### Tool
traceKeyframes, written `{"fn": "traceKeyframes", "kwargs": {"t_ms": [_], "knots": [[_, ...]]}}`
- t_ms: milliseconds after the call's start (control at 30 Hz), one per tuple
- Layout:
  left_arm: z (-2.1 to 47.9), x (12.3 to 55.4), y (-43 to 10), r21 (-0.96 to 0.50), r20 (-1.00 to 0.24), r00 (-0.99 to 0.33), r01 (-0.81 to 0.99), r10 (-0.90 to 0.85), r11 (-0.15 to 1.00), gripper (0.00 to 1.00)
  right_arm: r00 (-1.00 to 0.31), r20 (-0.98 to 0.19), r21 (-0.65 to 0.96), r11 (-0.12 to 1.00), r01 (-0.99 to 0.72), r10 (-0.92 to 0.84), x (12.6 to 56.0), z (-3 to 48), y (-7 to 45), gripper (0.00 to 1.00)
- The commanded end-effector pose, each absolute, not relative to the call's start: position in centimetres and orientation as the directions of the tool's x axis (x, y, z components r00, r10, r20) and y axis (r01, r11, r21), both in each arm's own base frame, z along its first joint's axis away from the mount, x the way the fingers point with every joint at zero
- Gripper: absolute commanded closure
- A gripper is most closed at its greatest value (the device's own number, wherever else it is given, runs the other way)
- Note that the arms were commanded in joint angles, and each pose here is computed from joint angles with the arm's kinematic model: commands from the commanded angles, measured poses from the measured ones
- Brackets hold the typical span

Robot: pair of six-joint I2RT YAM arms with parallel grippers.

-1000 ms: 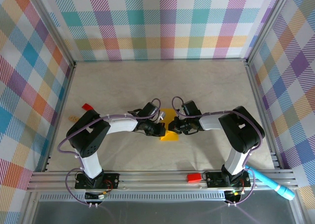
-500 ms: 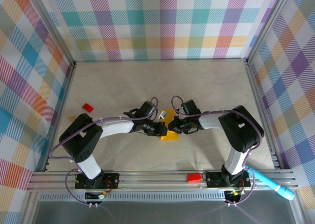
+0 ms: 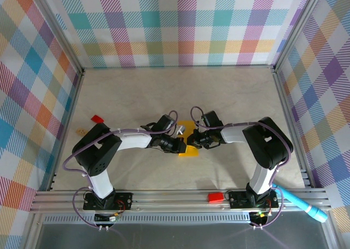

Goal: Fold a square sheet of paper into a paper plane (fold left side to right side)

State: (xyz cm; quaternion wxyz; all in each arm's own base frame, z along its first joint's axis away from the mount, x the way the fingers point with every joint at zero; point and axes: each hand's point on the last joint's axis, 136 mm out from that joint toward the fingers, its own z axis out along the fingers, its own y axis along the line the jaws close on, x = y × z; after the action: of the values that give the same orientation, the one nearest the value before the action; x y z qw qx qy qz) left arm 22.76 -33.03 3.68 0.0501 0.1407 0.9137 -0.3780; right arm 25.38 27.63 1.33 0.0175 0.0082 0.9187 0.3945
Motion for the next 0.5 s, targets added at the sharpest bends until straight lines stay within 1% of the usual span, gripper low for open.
{"fn": "traceKeyframes", "kwargs": {"t_ms": [0,467], "knots": [[2.9,22.2,-33.0,-0.679,-0.187,-0.954,0.298,0.234,0.671,1.00,-0.991,0.118,0.563,0.817,0.123,0.068,22.3,-3.8,24.2,1.00],[1.9,21.7,-31.4,-0.626,-0.176,-0.954,0.300,0.244,0.720,1.00,-0.991,0.125,0.534,0.838,0.114,0.055,22.3,-4.0,23.9,1.00]]}}
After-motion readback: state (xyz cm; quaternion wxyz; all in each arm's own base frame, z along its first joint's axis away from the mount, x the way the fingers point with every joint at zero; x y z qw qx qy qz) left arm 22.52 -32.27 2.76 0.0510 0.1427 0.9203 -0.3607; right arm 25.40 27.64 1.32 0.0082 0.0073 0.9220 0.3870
